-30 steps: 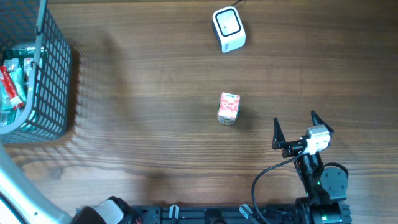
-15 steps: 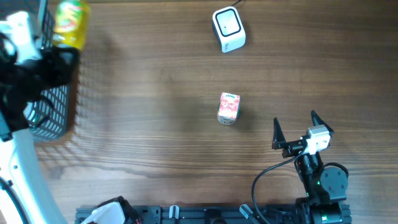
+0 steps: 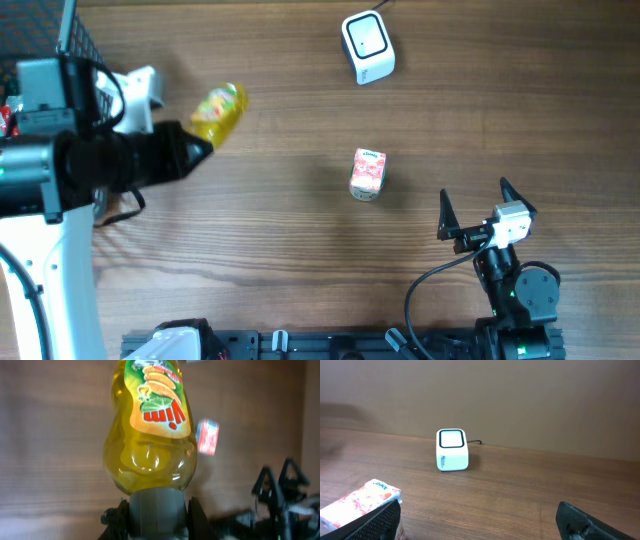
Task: Scan the item barcode
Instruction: 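Carry the yellow Vim bottle out of the basket toward the table center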
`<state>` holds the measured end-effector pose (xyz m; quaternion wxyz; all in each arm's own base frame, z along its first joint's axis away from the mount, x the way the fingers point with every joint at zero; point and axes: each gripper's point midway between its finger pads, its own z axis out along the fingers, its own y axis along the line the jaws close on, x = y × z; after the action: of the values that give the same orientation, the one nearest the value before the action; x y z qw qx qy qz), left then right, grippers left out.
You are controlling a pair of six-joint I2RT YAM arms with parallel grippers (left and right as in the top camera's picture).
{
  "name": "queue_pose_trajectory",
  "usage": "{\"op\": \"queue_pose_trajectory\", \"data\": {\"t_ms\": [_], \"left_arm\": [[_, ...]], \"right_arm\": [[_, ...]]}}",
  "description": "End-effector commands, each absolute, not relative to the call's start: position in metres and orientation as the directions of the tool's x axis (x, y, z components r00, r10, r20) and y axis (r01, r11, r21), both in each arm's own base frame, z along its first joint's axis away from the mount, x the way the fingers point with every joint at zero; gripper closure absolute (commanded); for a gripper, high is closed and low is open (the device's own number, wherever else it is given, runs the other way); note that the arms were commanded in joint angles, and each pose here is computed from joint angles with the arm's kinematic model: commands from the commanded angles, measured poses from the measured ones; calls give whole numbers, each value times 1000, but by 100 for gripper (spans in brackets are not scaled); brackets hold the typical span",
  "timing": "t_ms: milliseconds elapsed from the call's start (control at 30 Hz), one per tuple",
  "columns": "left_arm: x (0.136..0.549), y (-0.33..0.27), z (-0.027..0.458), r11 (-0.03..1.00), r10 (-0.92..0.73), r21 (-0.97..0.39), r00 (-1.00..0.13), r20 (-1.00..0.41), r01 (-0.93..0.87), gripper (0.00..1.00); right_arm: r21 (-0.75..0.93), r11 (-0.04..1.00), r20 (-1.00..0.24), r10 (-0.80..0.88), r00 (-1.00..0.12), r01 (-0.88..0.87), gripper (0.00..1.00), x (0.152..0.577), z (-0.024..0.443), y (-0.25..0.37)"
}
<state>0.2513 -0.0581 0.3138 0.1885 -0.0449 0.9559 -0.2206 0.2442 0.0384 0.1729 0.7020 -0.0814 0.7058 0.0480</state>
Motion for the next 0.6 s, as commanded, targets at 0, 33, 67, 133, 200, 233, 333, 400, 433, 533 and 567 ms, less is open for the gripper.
{"op": "queue_pose_trajectory", "data": {"t_ms": [0, 33, 67, 133, 200, 233, 333, 400, 433, 533, 567], "left_arm": [[243, -64, 305, 917, -144, -398, -951, -274, -23, 96], [240, -67, 301, 921, -128, -390, -961, -245, -23, 96], [238, -69, 296, 925, -113, -380, -970, -217, -23, 96], [240, -77, 289, 927, -91, -376, -979, -185, -15, 96], [243, -86, 282, 927, -75, -376, -986, -147, -15, 96], [244, -91, 277, 928, -54, -374, -991, -126, -3, 96], [248, -106, 264, 930, -22, -368, -998, -61, 2, 96], [249, -116, 254, 932, 10, -361, -1000, -20, 16, 96], [250, -120, 250, 933, 14, -358, -1000, -2, 13, 96], [250, -134, 237, 937, 52, -347, -997, 52, 31, 96], [250, -137, 234, 938, 63, -344, -996, 63, 38, 96]], "right_arm": [[-52, 984, -999, -52, 7, -170, 0, 244, 175, 36], [-52, 984, -999, -52, 7, -170, 0, 244, 175, 36], [-52, 984, -999, -52, 7, -170, 0, 244, 175, 36], [-52, 984, -999, -52, 7, -170, 0, 244, 175, 36], [-52, 984, -999, -52, 7, -170, 0, 244, 175, 36], [-52, 984, -999, -52, 7, -170, 0, 244, 175, 36], [-52, 984, -999, -52, 7, -170, 0, 244, 175, 36], [-52, 984, -999, -52, 7, -170, 0, 244, 175, 36], [-52, 984, -999, -52, 7, -170, 0, 244, 175, 36], [-52, 984, -999, -52, 7, -170, 0, 244, 175, 36], [-53, 984, -999, -52, 7, -170, 0, 244, 175, 36]]}}
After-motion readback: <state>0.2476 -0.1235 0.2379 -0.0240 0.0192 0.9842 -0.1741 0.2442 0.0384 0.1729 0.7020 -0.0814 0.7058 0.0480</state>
